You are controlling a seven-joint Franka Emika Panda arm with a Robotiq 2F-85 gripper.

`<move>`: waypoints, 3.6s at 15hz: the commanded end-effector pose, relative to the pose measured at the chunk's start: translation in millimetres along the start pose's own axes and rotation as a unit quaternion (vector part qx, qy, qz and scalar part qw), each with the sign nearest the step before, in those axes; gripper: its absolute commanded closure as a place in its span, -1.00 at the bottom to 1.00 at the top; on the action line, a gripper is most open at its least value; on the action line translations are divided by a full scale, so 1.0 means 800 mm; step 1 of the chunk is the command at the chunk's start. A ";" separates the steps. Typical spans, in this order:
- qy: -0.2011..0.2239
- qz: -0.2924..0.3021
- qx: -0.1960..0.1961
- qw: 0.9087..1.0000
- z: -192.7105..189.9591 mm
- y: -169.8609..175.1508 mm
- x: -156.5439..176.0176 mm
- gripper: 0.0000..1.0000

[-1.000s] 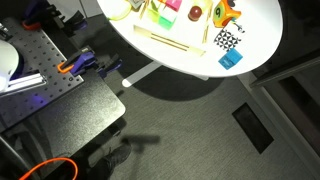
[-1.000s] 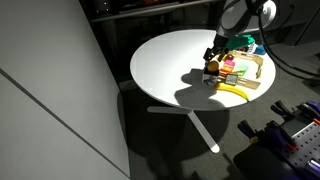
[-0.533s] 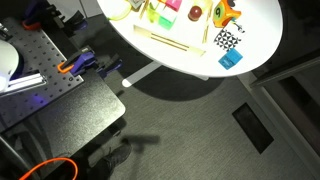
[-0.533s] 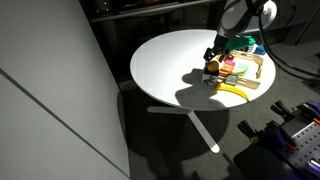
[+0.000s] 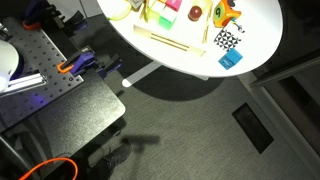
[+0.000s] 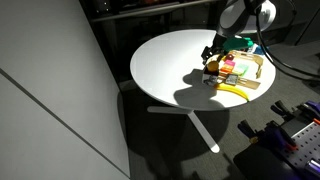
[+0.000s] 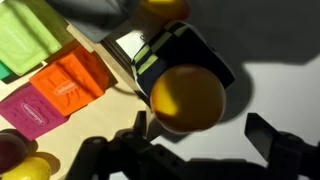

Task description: Shift three objects from the tray to the table

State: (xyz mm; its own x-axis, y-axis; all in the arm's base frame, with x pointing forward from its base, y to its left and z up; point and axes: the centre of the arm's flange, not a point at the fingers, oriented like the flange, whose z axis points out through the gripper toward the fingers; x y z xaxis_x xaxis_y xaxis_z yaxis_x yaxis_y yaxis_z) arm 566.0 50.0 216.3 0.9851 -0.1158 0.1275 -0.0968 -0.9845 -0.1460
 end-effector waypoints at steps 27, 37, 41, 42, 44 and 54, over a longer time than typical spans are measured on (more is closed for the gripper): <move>0.102 0.032 -0.011 0.994 -0.076 0.058 0.009 -1.00; 0.104 0.034 -0.010 0.994 -0.079 0.058 0.010 -1.00; 0.105 0.039 -0.012 0.994 -0.089 0.058 0.011 -1.00; 0.104 0.040 -0.012 0.994 -0.092 0.059 0.011 -1.00; 0.102 0.043 -0.014 0.994 -0.098 0.062 0.011 -1.00; 0.025 0.084 -0.044 0.995 -0.117 0.115 0.004 -1.00</move>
State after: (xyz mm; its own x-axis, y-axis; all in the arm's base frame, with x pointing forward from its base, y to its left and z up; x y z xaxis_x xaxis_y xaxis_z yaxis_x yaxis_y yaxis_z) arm 548.1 -44.5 282.8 0.9454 -0.2592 0.1977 -0.2412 -0.9642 -0.1104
